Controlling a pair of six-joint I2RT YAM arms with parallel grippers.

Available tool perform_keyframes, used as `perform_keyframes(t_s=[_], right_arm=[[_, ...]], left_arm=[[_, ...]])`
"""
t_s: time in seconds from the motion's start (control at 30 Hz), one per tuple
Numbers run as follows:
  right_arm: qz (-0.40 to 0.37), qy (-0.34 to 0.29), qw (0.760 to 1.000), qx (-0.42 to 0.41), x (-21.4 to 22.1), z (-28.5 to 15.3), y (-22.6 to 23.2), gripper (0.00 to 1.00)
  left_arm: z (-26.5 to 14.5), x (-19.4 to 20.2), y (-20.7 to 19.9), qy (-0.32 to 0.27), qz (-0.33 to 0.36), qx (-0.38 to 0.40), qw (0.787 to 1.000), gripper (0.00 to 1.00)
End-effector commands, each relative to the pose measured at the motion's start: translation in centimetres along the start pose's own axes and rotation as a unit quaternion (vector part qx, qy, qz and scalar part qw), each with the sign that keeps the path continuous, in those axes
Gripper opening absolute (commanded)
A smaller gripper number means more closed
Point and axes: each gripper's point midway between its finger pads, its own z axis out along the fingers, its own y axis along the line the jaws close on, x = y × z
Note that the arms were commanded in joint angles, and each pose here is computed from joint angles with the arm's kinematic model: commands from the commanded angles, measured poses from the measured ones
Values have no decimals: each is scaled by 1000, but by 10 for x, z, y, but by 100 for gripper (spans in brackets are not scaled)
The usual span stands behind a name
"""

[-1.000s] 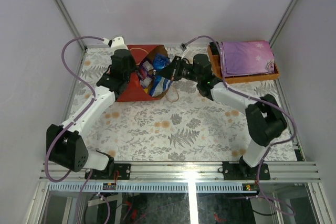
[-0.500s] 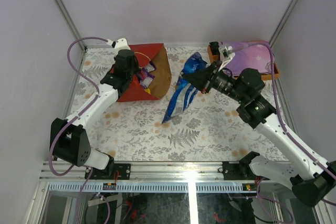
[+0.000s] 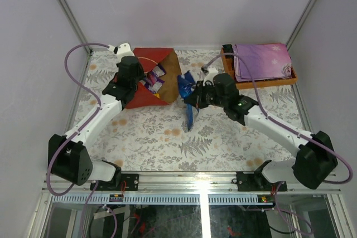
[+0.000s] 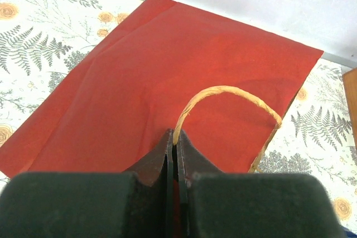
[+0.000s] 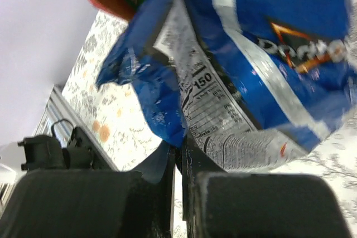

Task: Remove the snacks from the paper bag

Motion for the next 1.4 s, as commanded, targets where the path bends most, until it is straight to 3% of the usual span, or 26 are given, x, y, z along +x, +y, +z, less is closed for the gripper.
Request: perform_keyframes(t_s=[0.0,0.13,0.3,0.33,0.4,0.43,0.47,0.5,0.63,0.77,0.97,1.1,1.2,1.37], right_arm=[[-30,-65,992,-105,-45,-13,79,0],[-57,-97,993,-37,-44,-37,45,0],[76,-106,989,74,-34,-64,-79,3],[108,-103,983,106,-29,-67,-109,16],[169,-93,964,182,-16,-76,-167,69],[186,-83,956,212,-9,-79,-185,87],[194,-73,949,238,-3,-81,-198,97],[194,-66,944,258,1,-84,-205,100],[170,-128,936,279,-20,-104,-198,99],[94,-163,923,335,-37,-123,-173,99],[58,-110,928,351,-11,-101,-166,98],[21,-44,923,381,-4,-84,-185,80],[-13,6,899,438,-5,-81,-208,75],[-36,85,890,447,3,-60,-222,68]], left_arm=[[-6,-11,20,-25,3,-39,999,0],[-10,-14,24,-29,3,-42,999,0],[-10,-11,23,-27,-4,-34,999,0],[-9,-10,22,-25,-4,-32,999,0],[-8,-8,20,-21,-5,-27,999,0],[-7,-7,20,-18,-4,-26,999,0],[-7,-7,20,-17,-2,-27,999,0],[-8,-8,21,-18,1,-29,999,0],[-9,-8,27,-19,7,-42,999,0],[-11,-5,23,-16,-3,-30,999,0],[-10,1,10,-2,-19,4,1000,0],[-10,5,6,6,-19,14,1000,0],[-11,7,8,8,-15,11,1000,0],[-10,7,9,6,-12,9,1000,0]])
